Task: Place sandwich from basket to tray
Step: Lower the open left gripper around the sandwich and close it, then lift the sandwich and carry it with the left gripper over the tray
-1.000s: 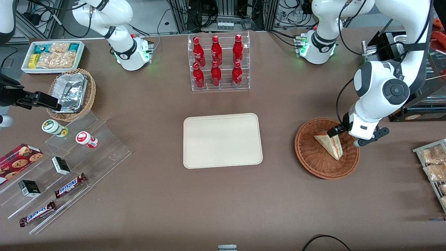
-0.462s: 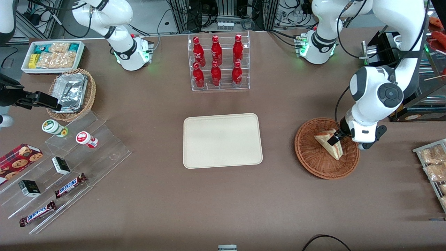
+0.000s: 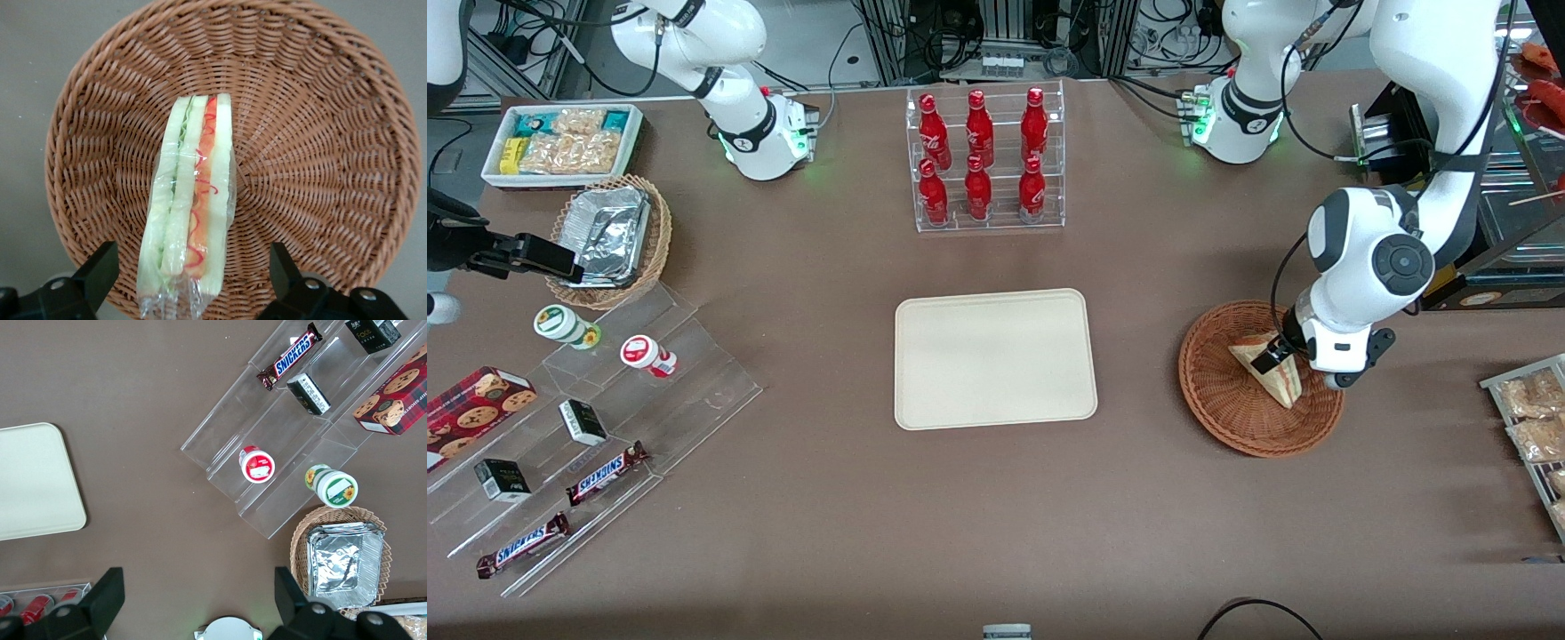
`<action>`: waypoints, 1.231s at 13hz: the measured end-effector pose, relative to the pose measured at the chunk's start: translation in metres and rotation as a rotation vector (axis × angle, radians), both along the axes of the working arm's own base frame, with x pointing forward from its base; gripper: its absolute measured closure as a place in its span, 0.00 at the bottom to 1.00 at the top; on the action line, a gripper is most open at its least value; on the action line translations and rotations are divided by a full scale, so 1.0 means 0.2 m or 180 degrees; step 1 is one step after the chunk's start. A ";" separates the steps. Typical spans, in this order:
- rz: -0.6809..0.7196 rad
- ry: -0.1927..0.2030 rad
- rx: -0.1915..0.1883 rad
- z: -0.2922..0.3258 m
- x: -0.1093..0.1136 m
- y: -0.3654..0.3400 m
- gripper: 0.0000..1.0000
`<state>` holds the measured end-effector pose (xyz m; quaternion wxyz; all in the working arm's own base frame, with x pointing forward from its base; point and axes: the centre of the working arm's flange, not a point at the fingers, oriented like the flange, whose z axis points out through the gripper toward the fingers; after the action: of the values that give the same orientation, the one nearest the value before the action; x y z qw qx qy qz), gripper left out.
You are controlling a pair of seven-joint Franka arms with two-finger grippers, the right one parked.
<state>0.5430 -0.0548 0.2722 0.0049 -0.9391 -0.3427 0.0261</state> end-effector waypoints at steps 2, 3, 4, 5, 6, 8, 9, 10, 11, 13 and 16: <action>0.0009 0.0025 -0.0004 -0.05 0.00 0.00 0.00; 0.0016 0.0042 -0.0004 -0.07 0.00 0.01 0.00; 0.0025 0.0061 -0.0004 -0.09 0.00 0.01 0.00; 0.0036 0.0076 -0.0003 -0.10 0.00 0.01 0.07; 0.0040 0.0085 -0.0003 -0.11 -0.01 0.01 0.19; 0.0041 0.0089 -0.0002 -0.11 -0.01 0.01 0.42; 0.0041 0.0089 -0.0002 -0.11 -0.01 0.01 0.53; 0.0040 0.0091 -0.0001 -0.11 -0.01 0.01 0.62; 0.0038 0.0099 0.0001 -0.11 -0.01 0.01 0.67; 0.0019 0.0144 0.0008 -0.08 0.01 0.00 0.73; -0.0212 0.0335 0.0017 0.11 0.09 -0.07 0.83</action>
<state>0.5606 -0.0693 0.2936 0.0262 -0.9473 -0.3106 0.0744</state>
